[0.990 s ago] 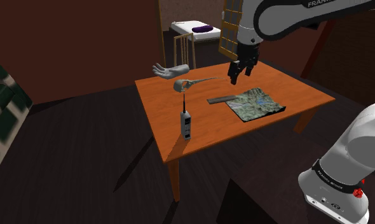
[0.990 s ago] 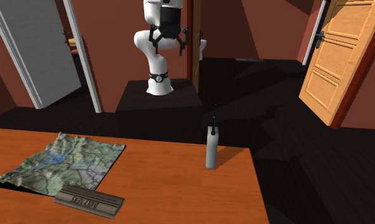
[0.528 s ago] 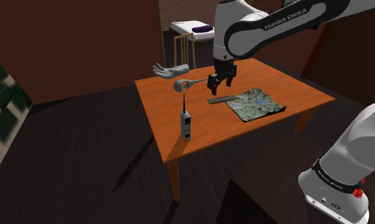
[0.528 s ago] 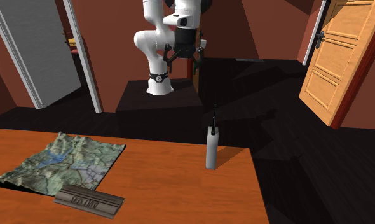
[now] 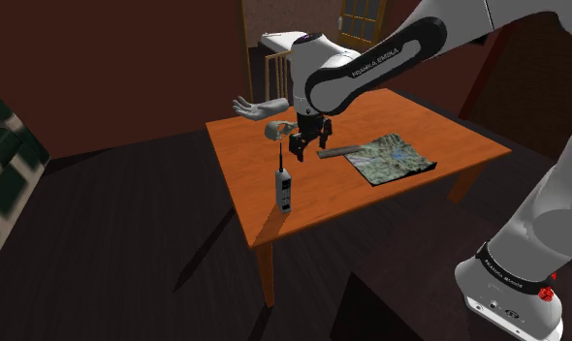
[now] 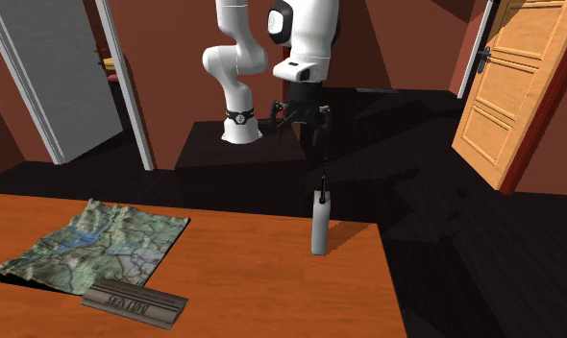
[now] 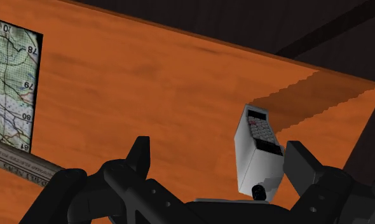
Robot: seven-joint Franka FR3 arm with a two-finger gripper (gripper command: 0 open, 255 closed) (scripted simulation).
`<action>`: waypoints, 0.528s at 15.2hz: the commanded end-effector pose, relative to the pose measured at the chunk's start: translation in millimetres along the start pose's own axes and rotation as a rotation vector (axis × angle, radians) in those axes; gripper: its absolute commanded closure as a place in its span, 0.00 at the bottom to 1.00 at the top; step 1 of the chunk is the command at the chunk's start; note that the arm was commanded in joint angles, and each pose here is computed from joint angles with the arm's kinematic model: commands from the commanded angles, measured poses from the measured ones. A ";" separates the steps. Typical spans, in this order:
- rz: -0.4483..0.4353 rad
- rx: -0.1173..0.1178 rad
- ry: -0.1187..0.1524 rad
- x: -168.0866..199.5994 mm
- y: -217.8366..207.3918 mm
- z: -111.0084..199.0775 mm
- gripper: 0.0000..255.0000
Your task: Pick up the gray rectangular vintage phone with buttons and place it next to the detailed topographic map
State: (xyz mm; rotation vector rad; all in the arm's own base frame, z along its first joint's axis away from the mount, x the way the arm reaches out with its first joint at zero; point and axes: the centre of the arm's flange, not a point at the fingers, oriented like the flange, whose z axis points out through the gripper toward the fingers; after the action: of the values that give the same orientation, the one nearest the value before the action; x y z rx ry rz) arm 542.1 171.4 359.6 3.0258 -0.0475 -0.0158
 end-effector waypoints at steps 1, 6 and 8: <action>0.005 -0.002 -0.010 16.2 -18.6 18.1 0.00; 0.015 -0.007 -0.034 54.2 -56.2 60.8 0.00; 0.019 -0.009 -0.044 69.3 -71.1 78.2 0.00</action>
State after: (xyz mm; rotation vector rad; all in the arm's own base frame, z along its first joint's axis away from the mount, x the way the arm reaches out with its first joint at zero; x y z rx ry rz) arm 605.1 223.7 283.2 3.0177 -0.0758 -0.0733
